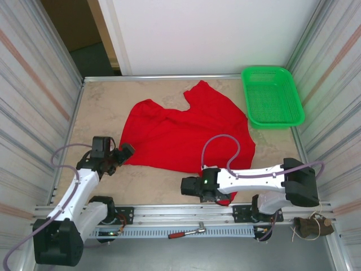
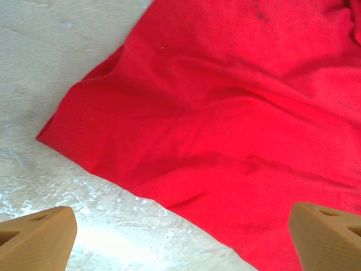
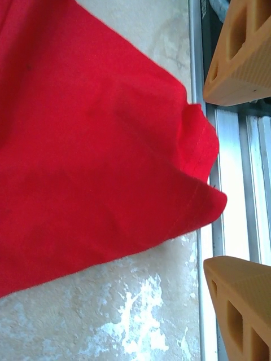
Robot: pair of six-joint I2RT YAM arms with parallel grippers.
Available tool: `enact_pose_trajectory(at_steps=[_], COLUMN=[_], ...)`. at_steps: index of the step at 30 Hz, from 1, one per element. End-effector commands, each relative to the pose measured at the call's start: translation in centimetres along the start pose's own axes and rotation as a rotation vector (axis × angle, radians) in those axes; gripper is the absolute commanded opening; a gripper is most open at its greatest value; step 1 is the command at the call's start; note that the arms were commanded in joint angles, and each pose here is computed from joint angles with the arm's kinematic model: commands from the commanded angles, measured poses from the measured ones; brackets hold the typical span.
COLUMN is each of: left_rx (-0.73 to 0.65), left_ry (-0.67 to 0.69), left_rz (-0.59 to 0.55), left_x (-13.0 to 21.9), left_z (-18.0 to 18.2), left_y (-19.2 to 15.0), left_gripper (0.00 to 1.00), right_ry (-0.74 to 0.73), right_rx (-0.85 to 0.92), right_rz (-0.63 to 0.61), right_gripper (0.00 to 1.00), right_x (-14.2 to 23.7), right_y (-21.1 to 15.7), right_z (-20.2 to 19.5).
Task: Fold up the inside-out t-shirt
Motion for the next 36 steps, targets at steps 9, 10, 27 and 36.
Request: enact_pose_trajectory(at_steps=[9, 10, 27, 36], left_rx=[0.112, 0.118, 0.135, 0.102], left_ry=[0.129, 0.13, 0.199, 0.156], left_rz=[0.044, 0.041, 0.015, -0.047], left_x=[-2.8, -2.9, -5.4, -3.9], left_z=[2.9, 2.9, 4.4, 3.8], left_y=[-0.8, -0.6, 0.7, 2.8], left_gripper=[0.97, 0.96, 0.38, 0.0], right_ry=[-0.058, -0.057, -0.035, 0.063], right_rx=[-0.014, -0.016, -0.031, -0.087], right_rz=[0.055, 0.058, 0.065, 0.014], right_gripper=[0.7, 0.69, 0.0, 0.0], right_x=[-3.3, -3.5, -4.4, -0.3], right_y=[-1.1, -0.9, 0.3, 3.0], right_z=[-1.1, -1.2, -2.4, -5.0])
Point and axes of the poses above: each hand's point on the last joint's axis, 136 mm out from that joint toward the fingers, its own x axis back along the fingers, its own z axis along the line the jaws close on, y = z × x, the point moved 4 cm from there along x, back along the fingers, and after that the axes turned 9 degrees about -x, right-handed, at the moved point
